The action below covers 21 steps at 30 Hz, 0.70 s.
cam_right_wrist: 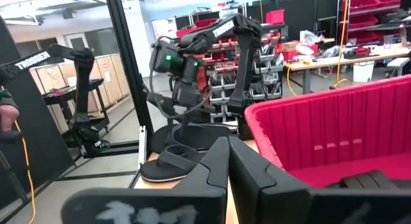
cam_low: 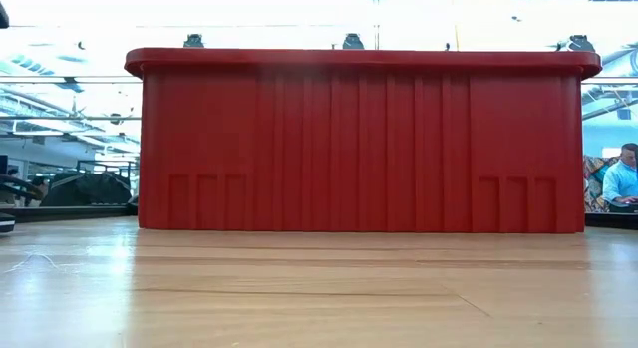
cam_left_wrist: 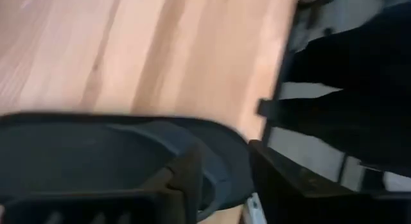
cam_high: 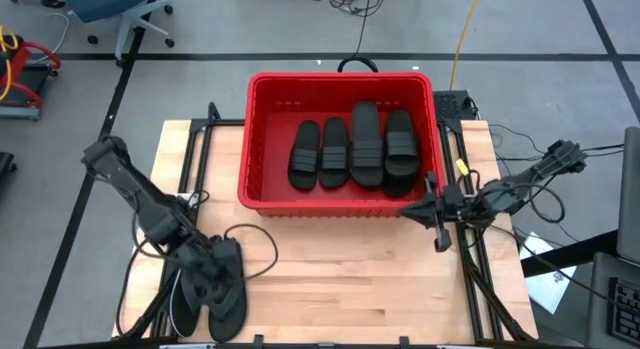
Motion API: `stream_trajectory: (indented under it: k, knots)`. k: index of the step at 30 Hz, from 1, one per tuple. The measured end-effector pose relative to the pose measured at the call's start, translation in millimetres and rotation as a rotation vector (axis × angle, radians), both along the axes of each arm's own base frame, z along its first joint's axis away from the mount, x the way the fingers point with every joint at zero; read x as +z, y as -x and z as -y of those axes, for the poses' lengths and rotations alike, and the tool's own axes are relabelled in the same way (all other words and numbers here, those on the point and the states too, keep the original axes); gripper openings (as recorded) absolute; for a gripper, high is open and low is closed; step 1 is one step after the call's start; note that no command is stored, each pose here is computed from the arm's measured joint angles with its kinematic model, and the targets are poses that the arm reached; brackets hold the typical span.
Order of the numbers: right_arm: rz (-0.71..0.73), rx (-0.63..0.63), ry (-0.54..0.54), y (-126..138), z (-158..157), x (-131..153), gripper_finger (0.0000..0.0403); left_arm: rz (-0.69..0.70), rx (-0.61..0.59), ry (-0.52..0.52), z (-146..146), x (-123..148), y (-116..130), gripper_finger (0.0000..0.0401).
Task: Pick and place slides into bin
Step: Put the right black slipper into the red bin
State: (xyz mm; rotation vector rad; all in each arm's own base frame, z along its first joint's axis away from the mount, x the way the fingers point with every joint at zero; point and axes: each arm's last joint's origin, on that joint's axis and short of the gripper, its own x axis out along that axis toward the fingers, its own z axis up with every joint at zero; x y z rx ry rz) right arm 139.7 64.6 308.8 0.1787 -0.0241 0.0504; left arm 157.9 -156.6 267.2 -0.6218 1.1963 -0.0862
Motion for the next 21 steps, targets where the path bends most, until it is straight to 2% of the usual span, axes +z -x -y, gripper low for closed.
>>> stream_trajectory:
  k: [3, 7, 13, 21]
  knots:
    - [-0.005, 0.003, -0.015, 6, 4, 1, 0.0000, -0.030, 0.015, -0.015, 6, -11, -6, 0.0159]
    - [-0.020, 0.005, -0.024, 12, 7, 0, 0.0000, -0.085, 0.065, 0.069, 11, -29, -10, 0.0188]
    - [-0.045, 0.030, -0.009, 15, 8, -2, 0.0000, -0.246, 0.273, 0.167, 7, -53, -3, 0.0206]
    - [-0.066, 0.028, 0.003, 19, 10, -4, 0.0000, -0.321, 0.331, 0.286, 10, -57, -4, 0.0214]
